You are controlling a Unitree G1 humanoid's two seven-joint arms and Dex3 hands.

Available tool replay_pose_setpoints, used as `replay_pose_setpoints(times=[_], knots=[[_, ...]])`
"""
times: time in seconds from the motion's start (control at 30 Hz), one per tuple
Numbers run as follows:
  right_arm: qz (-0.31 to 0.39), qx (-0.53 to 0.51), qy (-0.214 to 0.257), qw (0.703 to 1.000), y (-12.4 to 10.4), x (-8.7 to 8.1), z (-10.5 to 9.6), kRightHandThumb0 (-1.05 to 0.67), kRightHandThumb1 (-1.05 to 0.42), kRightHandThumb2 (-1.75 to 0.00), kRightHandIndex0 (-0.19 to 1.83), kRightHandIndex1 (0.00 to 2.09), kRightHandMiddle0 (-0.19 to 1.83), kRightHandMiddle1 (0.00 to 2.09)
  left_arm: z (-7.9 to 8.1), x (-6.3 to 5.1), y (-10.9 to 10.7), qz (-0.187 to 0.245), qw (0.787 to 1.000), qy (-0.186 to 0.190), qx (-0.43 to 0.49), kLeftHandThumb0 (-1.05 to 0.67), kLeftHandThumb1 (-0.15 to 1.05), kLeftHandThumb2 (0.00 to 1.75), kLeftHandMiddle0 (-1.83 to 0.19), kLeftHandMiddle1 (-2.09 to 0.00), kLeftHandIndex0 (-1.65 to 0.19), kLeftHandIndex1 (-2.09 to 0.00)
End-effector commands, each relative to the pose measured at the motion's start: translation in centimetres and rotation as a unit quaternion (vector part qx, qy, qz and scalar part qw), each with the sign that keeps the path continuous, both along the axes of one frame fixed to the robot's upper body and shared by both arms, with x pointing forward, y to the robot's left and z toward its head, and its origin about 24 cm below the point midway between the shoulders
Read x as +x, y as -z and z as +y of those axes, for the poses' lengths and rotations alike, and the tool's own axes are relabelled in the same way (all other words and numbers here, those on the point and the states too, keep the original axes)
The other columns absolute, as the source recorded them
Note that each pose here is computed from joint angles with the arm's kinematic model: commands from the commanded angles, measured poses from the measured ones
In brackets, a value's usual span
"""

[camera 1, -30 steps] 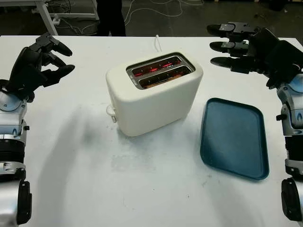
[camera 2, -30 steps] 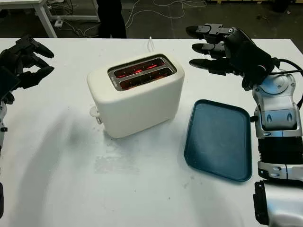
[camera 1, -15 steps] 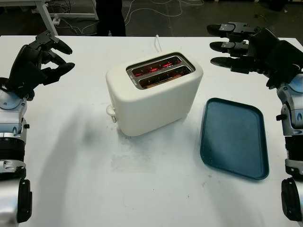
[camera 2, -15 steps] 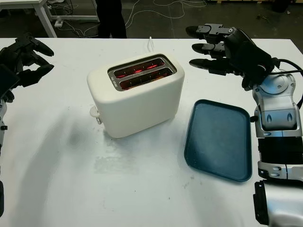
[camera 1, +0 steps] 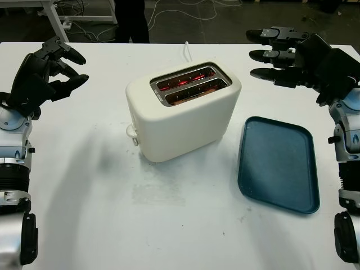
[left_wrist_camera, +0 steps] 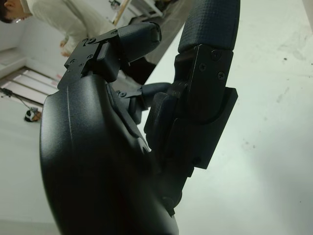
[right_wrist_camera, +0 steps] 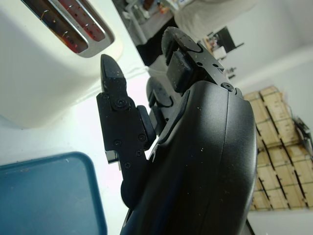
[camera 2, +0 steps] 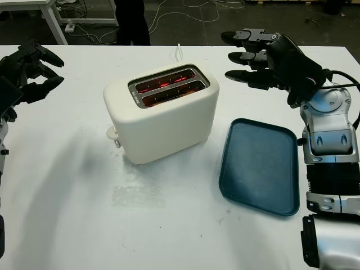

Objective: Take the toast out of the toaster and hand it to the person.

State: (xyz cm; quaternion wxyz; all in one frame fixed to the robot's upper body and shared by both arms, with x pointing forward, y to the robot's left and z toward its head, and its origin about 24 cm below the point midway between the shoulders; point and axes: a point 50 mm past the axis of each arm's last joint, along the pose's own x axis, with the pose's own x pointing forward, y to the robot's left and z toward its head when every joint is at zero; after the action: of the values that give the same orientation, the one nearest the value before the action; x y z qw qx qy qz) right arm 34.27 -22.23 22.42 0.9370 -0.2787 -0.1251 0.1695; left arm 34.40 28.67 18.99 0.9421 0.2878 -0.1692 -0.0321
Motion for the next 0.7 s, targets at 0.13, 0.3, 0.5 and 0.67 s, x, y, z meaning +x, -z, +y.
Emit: replay_pose_setpoints(times=[0.13,0.3,0.5,0.67], knots=[[-0.007,-0.004,-0.002,1.0,-0.09,-0.09,0.04,-0.22,-0.92,-0.07,0.55,0.0,0.52,0.0,0.07,-0.07,0.13,-0.001,1.0,0.002,-0.003,-1.05,0.92,0.17,-0.31,-1.57,-0.26,-1.49],[-0.003,0.0,-0.003,1.0,-0.05,-0.08,0.14,-0.21,-0.92,-0.07,0.55,0.0,0.52,0.0,0.11,-0.14,0.14,0.005,1.0,0.0,-0.004,-1.05,0.92,0.17,-0.29,-1.58,-0.24,-1.49],[-0.005,-0.006,-0.004,1.0,-0.13,-0.13,0.16,-0.24,-0.92,-0.07,0.55,0.0,0.52,0.0,0.16,-0.12,0.19,0.002,1.0,0.001,0.002,-1.05,0.92,0.17,-0.28,-1.58,-0.22,-1.5],[-0.005,-0.005,-0.005,1.0,-0.1,-0.11,0.18,-0.21,-0.92,-0.08,0.54,0.0,0.51,0.0,0.19,-0.09,0.15,0.002,1.0,0.0,-0.001,-1.05,0.92,0.18,-0.28,-1.58,-0.22,-1.51]])
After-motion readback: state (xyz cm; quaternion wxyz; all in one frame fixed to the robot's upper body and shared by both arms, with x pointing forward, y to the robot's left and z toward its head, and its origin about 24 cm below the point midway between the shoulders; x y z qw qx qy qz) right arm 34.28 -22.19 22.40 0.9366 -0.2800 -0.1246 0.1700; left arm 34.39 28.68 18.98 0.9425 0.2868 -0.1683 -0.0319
